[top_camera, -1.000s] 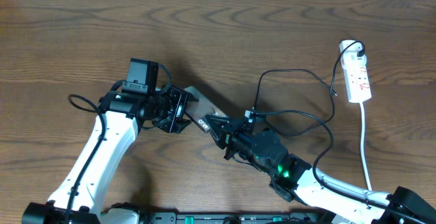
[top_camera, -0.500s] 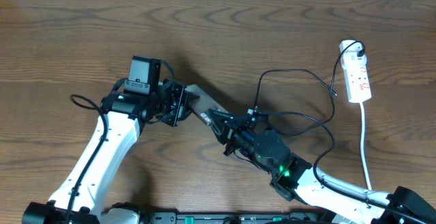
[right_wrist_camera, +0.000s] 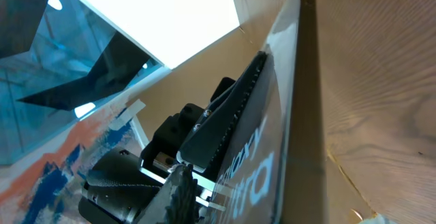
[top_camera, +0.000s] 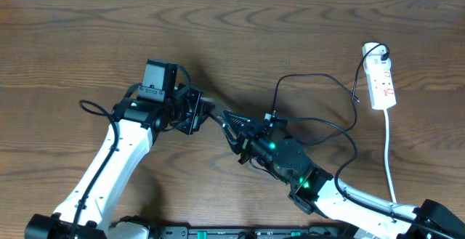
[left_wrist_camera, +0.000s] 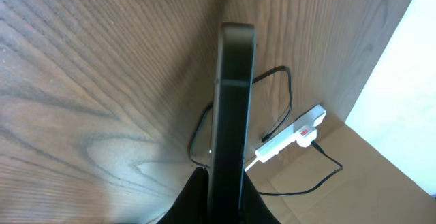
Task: Plug charger to phone and switch on socket
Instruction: 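Bring the left gripper back and regrasp the phone's top end, then release the right gripper and move it toward the power strip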
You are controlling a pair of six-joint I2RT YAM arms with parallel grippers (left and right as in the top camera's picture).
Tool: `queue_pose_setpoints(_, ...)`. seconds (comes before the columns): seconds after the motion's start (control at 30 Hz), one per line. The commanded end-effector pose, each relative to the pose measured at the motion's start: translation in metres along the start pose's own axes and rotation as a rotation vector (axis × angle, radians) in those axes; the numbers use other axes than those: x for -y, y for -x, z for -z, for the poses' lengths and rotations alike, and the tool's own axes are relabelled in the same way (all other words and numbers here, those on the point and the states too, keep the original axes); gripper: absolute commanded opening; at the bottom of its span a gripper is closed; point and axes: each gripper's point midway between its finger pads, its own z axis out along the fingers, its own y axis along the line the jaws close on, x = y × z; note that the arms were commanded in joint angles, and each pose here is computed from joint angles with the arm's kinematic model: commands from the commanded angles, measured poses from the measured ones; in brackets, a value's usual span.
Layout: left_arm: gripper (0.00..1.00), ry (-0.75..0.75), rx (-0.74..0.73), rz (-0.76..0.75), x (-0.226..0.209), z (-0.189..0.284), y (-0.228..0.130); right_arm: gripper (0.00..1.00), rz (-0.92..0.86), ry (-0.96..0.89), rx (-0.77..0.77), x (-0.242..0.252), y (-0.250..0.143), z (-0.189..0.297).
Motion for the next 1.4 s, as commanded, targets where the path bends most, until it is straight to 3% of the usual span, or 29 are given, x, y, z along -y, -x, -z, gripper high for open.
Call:
queue_pose_setpoints(0.0,0.07,-0.003,0.012,0.048,0.001,0.000,0.001,0.25,0.054,-0.009,-0.079,-0.002,-0.020,0.000)
queue_pose_setpoints(0.1,0.07,-0.001,0.058,0.025,0.001,0.000,0.009,0.31,0.054,-0.009,-0.079,-0.002,-0.020,0.000)
queue_pose_setpoints(0.3,0.07,0.032,0.242,-0.183,-0.001,0.005,0.040,0.40,0.132,-0.014,-0.095,0.000,-0.023,0.000)
queue_pose_setpoints(0.43,0.08,0.081,0.368,-0.349,-0.002,0.013,0.064,0.51,0.486,0.000,-0.050,-0.001,-0.014,0.000)
queue_pose_setpoints(0.57,0.07,0.117,0.393,-0.455,-0.005,0.020,0.077,0.68,0.939,-0.053,0.063,0.005,0.010,0.000)
queue_pose_setpoints(0.63,0.07,0.143,0.385,-0.485,-0.011,0.022,0.081,0.78,1.074,-0.116,0.144,0.009,0.029,0.002)
queue_pose_setpoints(0.7,0.07,0.174,0.377,-0.494,-0.018,0.024,0.082,0.79,1.119,-0.168,0.202,0.013,0.043,0.006)
queue_pose_setpoints(0.8,0.07,0.224,0.355,-0.531,-0.029,0.024,0.080,0.67,1.221,-0.243,0.252,0.017,0.062,0.010)
queue_pose_setpoints(0.9,0.08,0.269,0.333,-0.528,-0.041,0.025,0.078,0.81,1.224,-0.268,0.304,0.009,0.080,0.015)
queue_pose_setpoints(1.0,0.07,0.269,0.305,-0.530,-0.043,0.023,0.073,0.81,1.209,-0.286,0.359,-0.007,0.095,0.026)
queue_pose_setpoints(1.17,0.07,0.265,0.272,-0.556,-0.043,0.022,0.068,0.71,1.178,-0.434,0.437,-0.025,0.118,0.054)
queue_pose_setpoints(1.3,0.07,0.267,0.270,-0.561,-0.044,0.022,0.068,0.74,1.055,-0.598,0.525,-0.047,0.133,0.092)
queue_pose_setpoints(1.33,0.07,0.267,0.270,-0.560,-0.044,0.022,0.068,0.77,1.029,-0.660,0.555,-0.052,0.140,0.105)
queue_pose_setpoints(1.37,0.08,0.269,0.269,-0.559,-0.044,0.022,0.068,0.87,1.013,-0.704,0.573,-0.054,0.145,0.114)
